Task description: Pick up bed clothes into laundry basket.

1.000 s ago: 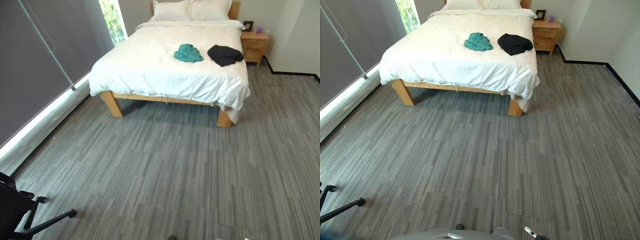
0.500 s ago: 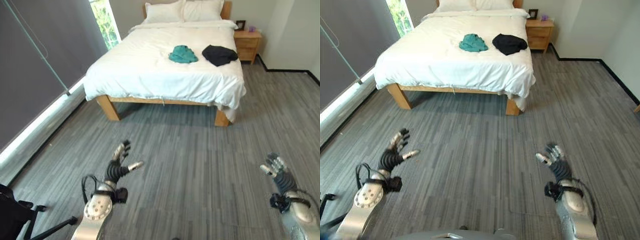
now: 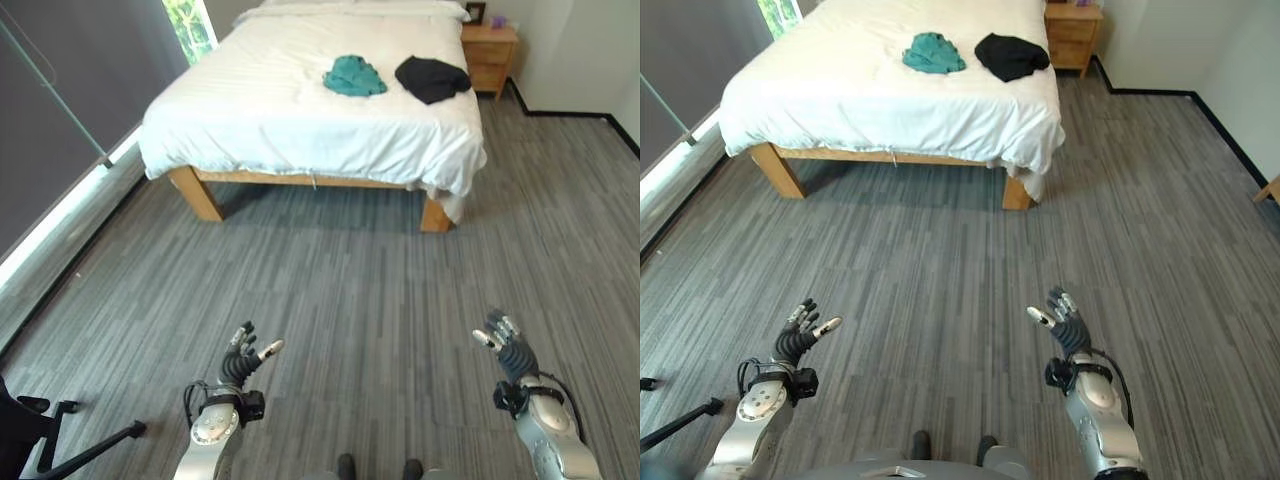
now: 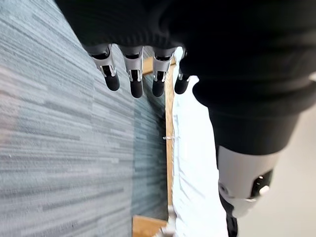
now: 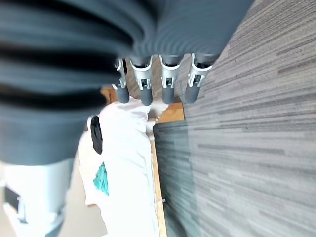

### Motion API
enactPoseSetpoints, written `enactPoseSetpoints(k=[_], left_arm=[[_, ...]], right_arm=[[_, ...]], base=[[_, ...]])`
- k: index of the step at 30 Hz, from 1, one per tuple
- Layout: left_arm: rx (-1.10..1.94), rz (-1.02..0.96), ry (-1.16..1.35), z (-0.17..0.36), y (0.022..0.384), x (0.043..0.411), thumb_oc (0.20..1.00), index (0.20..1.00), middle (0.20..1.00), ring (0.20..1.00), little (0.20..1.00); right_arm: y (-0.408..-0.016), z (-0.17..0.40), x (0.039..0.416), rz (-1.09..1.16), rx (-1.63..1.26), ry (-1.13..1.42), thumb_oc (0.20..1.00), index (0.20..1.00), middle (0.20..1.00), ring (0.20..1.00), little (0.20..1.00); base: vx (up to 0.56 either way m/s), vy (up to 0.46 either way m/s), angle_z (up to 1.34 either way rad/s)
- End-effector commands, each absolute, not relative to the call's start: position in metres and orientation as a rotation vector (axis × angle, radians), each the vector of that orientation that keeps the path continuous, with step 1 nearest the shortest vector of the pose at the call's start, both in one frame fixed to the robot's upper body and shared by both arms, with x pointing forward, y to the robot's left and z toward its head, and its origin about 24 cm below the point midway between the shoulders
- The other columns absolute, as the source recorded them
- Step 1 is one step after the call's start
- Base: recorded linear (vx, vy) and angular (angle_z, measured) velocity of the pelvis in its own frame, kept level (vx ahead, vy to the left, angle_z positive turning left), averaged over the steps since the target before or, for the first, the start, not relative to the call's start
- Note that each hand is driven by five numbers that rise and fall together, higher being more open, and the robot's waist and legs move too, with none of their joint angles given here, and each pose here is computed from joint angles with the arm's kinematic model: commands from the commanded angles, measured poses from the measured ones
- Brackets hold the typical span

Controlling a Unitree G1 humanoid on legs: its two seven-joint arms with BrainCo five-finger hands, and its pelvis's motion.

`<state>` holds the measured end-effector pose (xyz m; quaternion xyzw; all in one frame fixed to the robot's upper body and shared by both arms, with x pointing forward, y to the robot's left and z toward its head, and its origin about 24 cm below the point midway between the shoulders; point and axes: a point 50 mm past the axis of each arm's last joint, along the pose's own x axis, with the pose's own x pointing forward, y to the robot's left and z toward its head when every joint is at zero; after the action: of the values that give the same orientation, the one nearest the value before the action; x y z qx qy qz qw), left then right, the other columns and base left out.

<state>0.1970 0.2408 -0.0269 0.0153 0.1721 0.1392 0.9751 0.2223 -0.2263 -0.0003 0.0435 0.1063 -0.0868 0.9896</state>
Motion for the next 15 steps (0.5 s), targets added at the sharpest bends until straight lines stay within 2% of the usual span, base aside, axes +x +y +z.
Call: enactPoseSetpoints(k=[1, 4, 8, 12, 15], left_arm=[[0.073, 0.343, 0.237, -0.003, 0.261, 0.209, 1.0, 1.0, 1.0, 1.0, 1.0], [0.119, 0.323, 0.255, -0.004, 0.261, 0.208, 1.0, 1.0, 1.0, 1.0, 1.0], [0.116, 0.305, 0.218, 0.003, 0.258, 0.216, 1.0, 1.0, 1.0, 1.0, 1.0], [0.128, 0.278, 0.228, 0.002, 0.253, 0.224, 1.0, 1.0, 1.0, 1.0, 1.0], [0.101, 0.217, 0.242, -0.003, 0.241, 0.226, 1.0, 1.0, 1.0, 1.0, 1.0]], right_arm=[[-0.226, 0.037, 0.238, -0.183, 0.063, 0.017, 1.0, 1.0, 1.0, 1.0, 1.0], [-0.227, 0.046, 0.243, -0.215, 0.064, -0.023, 1.0, 1.0, 1.0, 1.0, 1.0], [-0.237, 0.041, 0.237, -0.274, 0.091, -0.004, 1.0, 1.0, 1.0, 1.0, 1.0], [-0.237, 0.029, 0.228, -0.315, 0.178, 0.04, 1.0, 1.0, 1.0, 1.0, 1.0], [-0.236, 0.019, 0.22, -0.259, 0.165, 0.095, 1.0, 1.0, 1.0, 1.0, 1.0]], base=[[-0.05, 0.192, -0.14], [0.2, 0.152, -0.23], [0.36, -0.093, -0.44], [0.57, -0.158, 0.56], [0.56, -0.224, -0.24]])
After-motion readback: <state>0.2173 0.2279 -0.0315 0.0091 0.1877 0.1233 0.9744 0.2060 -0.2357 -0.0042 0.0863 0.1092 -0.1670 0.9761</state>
